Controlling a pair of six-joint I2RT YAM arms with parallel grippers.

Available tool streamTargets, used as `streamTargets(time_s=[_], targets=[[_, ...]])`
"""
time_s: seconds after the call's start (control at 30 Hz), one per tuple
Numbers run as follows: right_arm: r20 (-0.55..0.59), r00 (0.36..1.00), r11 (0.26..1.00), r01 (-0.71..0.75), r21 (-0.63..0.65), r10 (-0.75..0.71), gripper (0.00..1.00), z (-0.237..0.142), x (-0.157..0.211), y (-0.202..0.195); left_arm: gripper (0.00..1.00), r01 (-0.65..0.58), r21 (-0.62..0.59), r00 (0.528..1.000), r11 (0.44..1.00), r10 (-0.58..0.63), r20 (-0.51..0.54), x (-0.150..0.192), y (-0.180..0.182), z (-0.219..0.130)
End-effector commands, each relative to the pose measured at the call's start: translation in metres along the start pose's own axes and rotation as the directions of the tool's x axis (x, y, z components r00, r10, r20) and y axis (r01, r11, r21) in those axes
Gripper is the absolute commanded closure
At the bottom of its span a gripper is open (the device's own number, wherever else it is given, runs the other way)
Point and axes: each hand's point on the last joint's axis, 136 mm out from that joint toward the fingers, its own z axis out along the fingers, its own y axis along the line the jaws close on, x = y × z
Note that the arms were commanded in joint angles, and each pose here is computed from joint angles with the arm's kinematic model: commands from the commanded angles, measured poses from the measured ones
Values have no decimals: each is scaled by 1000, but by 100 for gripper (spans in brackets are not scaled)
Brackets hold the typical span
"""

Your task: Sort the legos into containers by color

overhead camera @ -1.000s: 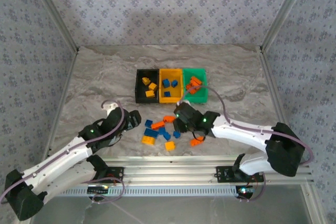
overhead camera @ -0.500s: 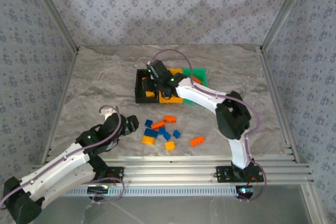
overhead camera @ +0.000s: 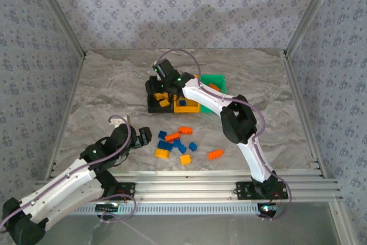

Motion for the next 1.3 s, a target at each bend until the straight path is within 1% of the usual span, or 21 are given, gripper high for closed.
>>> streamTargets(time_s=[0.0,0.1,0.3,0.43,0.5,0.63,0.77,0.87,0.9,0.97,1.03,1.17,1.27], targets=[[87,996,999,-9,-36,12,29,-45,-31,14,0,-38,38,999,999,38,6,-7,-11,-1],[134,990,999,-33,-37,38,28,-69,-30,9,0,-67,52,998,996,67,-6,-9,-20,2],[183,980,997,-80,8,77,28,-119,1,-20,1,-138,96,988,986,143,-49,-13,-47,15],[210,972,991,-120,50,107,27,-153,29,-47,6,-208,157,969,965,225,-100,-10,-76,28],[202,970,986,-151,70,135,27,-163,52,-63,9,-262,169,948,950,286,-139,-3,-88,36],[200,963,975,-201,99,179,26,-181,85,-87,17,-387,182,877,904,422,-229,22,-110,56],[193,958,961,-239,137,211,26,-191,112,-106,23,-483,181,815,857,516,-265,41,-124,74],[200,954,954,-255,155,223,26,-198,124,-117,23,-521,189,784,832,555,-280,47,-132,86],[204,947,948,-280,153,247,26,-200,127,-120,24,-535,194,772,822,569,-282,49,-136,89],[215,942,943,-293,158,257,26,-205,131,-125,25,-575,199,739,794,608,-292,54,-145,97],[225,938,940,-301,161,263,26,-210,132,-128,25,-600,189,714,777,627,-311,57,-149,104],[237,934,937,-309,165,267,25,-218,134,-132,22,-626,152,698,765,637,-326,57,-149,117],[246,930,934,-317,167,272,25,-223,137,-136,20,-649,152,678,746,657,-330,60,-149,124]])
